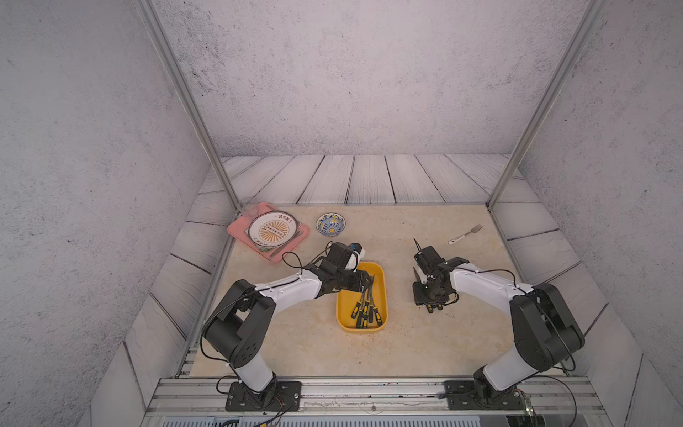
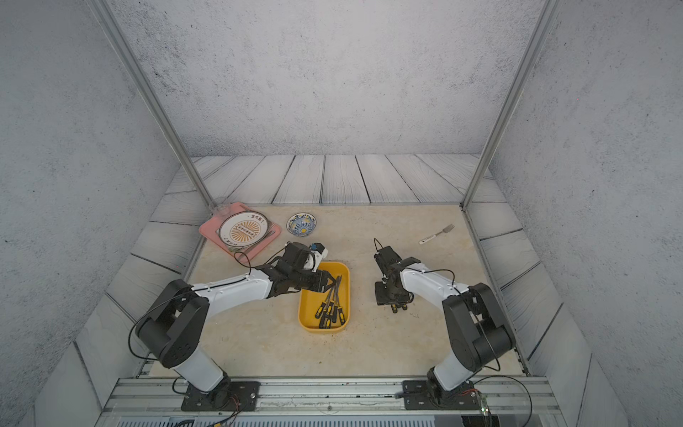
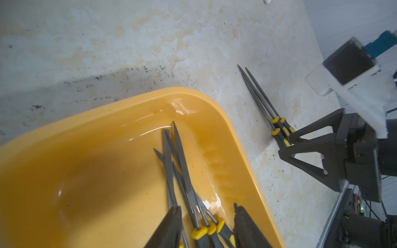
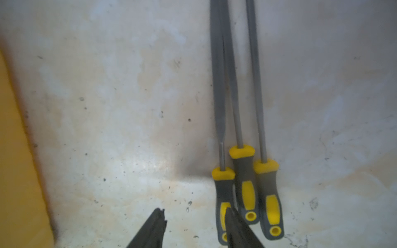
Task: Put the file tool into the storage box
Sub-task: Pick up the file tool from the center of the board.
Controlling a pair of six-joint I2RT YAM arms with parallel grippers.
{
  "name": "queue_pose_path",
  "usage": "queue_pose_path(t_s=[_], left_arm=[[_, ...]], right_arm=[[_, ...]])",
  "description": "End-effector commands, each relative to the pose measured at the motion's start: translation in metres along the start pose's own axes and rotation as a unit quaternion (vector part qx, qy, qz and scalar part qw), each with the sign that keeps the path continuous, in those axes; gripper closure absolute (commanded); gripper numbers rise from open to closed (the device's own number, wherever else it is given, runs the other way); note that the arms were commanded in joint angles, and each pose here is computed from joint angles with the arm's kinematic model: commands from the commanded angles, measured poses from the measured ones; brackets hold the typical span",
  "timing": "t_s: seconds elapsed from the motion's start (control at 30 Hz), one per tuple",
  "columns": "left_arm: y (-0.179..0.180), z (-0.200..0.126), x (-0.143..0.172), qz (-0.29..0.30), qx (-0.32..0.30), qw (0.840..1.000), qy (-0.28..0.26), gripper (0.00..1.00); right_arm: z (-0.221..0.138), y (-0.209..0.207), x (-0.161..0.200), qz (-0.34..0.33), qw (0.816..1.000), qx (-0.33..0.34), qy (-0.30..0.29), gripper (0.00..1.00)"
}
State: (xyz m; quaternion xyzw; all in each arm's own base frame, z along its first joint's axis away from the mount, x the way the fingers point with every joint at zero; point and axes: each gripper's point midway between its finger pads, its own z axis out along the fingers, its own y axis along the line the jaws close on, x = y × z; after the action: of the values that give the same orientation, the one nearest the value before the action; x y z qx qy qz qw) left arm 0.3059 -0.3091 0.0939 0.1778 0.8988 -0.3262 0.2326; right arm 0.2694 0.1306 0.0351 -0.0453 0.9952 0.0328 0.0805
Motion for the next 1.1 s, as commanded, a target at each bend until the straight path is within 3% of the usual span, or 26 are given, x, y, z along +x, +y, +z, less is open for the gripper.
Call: queue_pose_path(t_s=[0.0, 0.3, 0.47, 0.57, 0.7, 0.8, 1.07], left_arm=[[-0.004, -0.001, -0.006, -0.001, 0.009, 1.0, -0.009, 0.55], [-0.006, 0.0, -0.009, -0.006, 0.015, 1.0, -0.012, 0.55], [-0.017, -0.001, -0.02, -0.012, 0.036, 0.999, -0.024, 0.55], [-0.028, -0.004, -0.03, -0.016, 0.058, 0.998, -0.033, 0.48], [-0.043, -0.007, -0.042, -0.021, 0.09, 0.995, -0.043, 0.43], [-0.05, -0.007, -0.047, -0.022, 0.102, 0.993, -0.051, 0.42], [-0.069, -0.001, -0.054, -0.014, 0.137, 0.989, -0.054, 0.41]], right_arm=[[0.007, -0.015, 0.006, -0.001, 0.999, 0.04, 0.012, 0.5], [0.027, -0.008, 0.021, 0.002, 0.998, 0.017, 0.056, 0.57], [0.025, -0.004, 0.02, -0.001, 0.998, 0.008, 0.056, 0.82], [0.018, 0.004, 0.015, -0.002, 0.999, -0.018, 0.042, 0.97], [-0.011, 0.035, -0.002, -0.014, 0.994, -0.108, -0.012, 1.0], [-0.043, 0.063, -0.01, -0.031, 0.978, -0.198, -0.052, 1.0], [-0.091, 0.112, -0.009, -0.076, 0.931, -0.351, -0.061, 1.0]])
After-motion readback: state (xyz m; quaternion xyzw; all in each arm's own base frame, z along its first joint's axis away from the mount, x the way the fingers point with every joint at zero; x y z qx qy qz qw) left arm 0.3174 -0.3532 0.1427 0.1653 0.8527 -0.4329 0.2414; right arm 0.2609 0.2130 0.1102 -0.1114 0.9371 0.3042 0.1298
